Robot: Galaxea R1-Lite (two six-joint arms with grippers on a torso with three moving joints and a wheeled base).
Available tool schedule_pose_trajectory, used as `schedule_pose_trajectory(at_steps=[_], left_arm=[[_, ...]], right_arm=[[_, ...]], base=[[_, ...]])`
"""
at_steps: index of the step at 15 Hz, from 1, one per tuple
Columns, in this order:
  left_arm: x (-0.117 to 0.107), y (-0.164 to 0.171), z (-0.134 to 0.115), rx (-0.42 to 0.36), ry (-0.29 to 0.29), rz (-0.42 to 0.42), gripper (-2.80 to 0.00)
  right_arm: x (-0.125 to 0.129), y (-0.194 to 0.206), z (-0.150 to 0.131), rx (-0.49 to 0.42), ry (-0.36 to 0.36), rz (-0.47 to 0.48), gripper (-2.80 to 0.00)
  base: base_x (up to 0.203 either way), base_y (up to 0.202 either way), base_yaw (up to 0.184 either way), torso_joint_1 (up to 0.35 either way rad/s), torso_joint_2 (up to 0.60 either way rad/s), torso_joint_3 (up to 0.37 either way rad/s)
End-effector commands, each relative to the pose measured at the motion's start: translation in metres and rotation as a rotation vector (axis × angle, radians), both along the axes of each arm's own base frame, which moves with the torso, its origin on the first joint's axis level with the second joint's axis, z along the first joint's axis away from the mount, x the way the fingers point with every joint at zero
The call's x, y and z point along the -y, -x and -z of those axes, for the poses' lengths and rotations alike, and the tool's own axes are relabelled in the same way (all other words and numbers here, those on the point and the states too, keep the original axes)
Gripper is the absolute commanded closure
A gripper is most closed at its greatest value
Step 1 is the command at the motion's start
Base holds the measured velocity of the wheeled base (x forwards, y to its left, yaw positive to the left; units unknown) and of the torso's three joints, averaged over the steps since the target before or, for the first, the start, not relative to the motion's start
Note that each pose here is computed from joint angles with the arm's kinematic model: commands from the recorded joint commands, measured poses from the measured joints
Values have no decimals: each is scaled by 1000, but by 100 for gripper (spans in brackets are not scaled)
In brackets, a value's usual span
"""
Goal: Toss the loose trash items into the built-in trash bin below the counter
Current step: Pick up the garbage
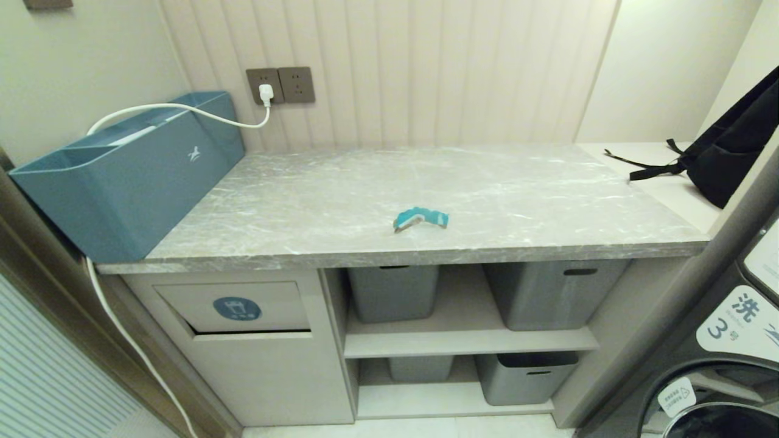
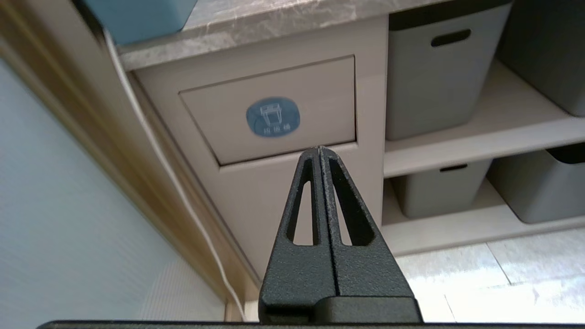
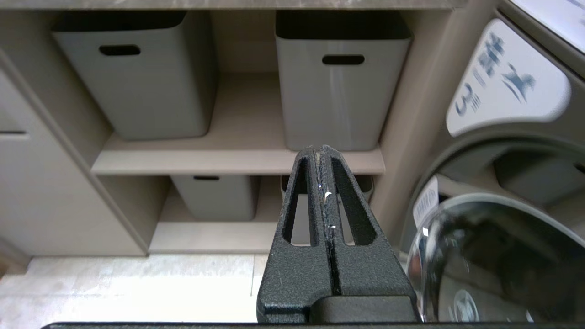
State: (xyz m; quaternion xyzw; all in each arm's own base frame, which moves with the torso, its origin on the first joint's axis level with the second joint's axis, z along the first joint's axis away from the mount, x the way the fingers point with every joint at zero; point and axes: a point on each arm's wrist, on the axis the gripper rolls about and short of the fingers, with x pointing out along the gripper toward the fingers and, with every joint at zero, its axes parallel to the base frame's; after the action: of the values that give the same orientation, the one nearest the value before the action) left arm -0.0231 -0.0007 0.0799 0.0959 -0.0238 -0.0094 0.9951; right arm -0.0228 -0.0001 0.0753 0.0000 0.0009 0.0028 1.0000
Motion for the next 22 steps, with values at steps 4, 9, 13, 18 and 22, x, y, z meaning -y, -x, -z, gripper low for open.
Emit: schedule_pose_trajectory(at_steps=[4, 9, 13, 18, 22], left_arm=[[0, 0, 0, -1, 6, 0, 0], [0, 0, 1, -6, 8, 1, 0], [0, 0, 4, -49, 14, 13, 0], [2, 8, -58, 52, 49, 118, 0], [7, -59, -136, -128, 69, 322, -280]], right_arm=[[0, 0, 0, 2, 0, -1, 0], [0, 0, 0, 2, 2, -1, 0], [0, 0, 0, 0, 2, -1, 0], [0, 0, 0, 2, 2, -1, 0], [0, 0, 0, -1, 2, -1, 0]], base=[[194, 0, 1, 3, 3, 2], [193, 0, -2, 4, 3, 2], [35, 0, -2, 0, 3, 0], [0, 0, 0, 0, 0, 0], [0, 0, 0, 0, 0, 0]])
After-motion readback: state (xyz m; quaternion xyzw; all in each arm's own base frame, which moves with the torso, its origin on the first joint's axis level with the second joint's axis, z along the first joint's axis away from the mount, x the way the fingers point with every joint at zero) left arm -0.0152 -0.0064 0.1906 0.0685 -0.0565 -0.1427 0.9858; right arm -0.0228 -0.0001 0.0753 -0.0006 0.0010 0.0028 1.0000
